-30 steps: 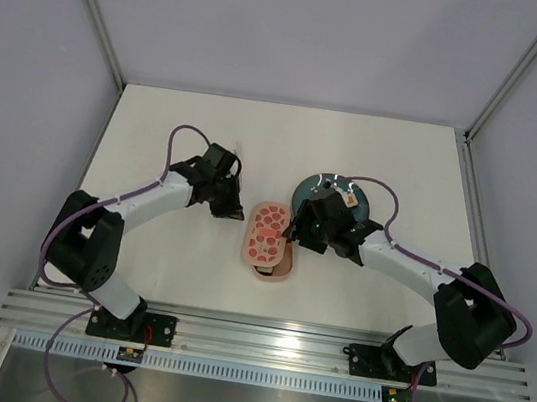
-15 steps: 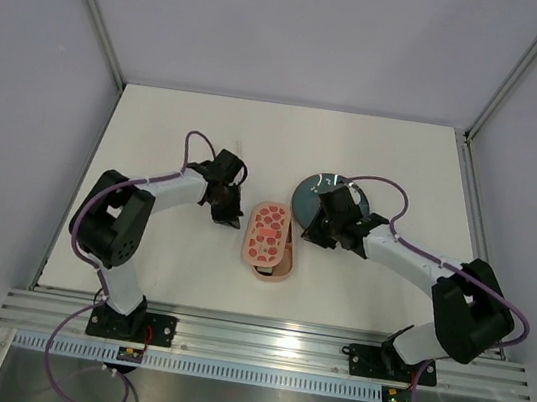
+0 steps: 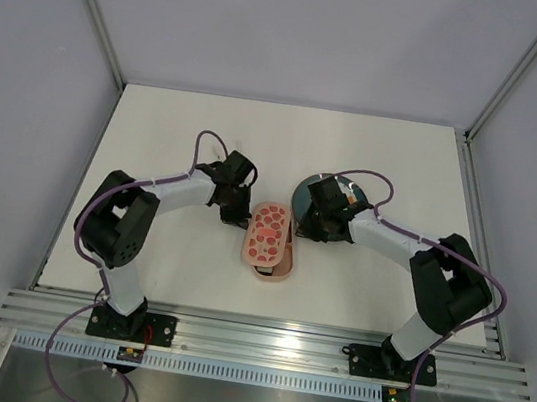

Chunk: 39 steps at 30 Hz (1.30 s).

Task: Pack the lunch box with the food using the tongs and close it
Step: Close the box lid on the packing box.

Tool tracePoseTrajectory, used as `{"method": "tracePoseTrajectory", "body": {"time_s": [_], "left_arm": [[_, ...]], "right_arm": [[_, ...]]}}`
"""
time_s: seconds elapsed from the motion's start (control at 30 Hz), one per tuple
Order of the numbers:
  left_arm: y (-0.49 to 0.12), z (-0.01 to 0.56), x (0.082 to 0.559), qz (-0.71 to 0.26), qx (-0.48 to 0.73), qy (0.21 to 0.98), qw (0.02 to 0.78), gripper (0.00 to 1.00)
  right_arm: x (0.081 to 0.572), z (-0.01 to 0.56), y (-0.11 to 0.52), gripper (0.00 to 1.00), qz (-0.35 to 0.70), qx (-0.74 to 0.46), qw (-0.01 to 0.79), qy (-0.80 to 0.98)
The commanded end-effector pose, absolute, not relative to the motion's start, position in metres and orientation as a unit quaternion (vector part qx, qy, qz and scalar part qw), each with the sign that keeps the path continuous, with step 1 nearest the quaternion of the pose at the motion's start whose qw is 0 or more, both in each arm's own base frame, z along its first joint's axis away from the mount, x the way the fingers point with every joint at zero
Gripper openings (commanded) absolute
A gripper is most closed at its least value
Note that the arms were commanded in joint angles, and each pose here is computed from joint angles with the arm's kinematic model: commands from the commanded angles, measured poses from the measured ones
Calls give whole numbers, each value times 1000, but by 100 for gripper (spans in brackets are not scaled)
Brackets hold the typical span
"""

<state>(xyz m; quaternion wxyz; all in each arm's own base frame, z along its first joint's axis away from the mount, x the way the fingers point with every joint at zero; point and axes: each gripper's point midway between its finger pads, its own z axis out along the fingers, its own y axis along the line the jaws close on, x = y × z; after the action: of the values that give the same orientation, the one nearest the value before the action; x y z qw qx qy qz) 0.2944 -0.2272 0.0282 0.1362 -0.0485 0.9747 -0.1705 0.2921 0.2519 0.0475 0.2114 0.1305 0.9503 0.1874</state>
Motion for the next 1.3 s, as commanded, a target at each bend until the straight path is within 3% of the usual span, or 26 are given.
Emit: {"method": "tracePoseTrajectory", "body": {"time_s": [0.0,1.27], "left_arm": [[-238,37,305,-183,-32,970,157,0],[-241,78,280,-189,-8,966,177,0]], "right_arm": [[306,59,267,0,212,120,224,944],[301,58,276,0,219,111,218,945]]}}
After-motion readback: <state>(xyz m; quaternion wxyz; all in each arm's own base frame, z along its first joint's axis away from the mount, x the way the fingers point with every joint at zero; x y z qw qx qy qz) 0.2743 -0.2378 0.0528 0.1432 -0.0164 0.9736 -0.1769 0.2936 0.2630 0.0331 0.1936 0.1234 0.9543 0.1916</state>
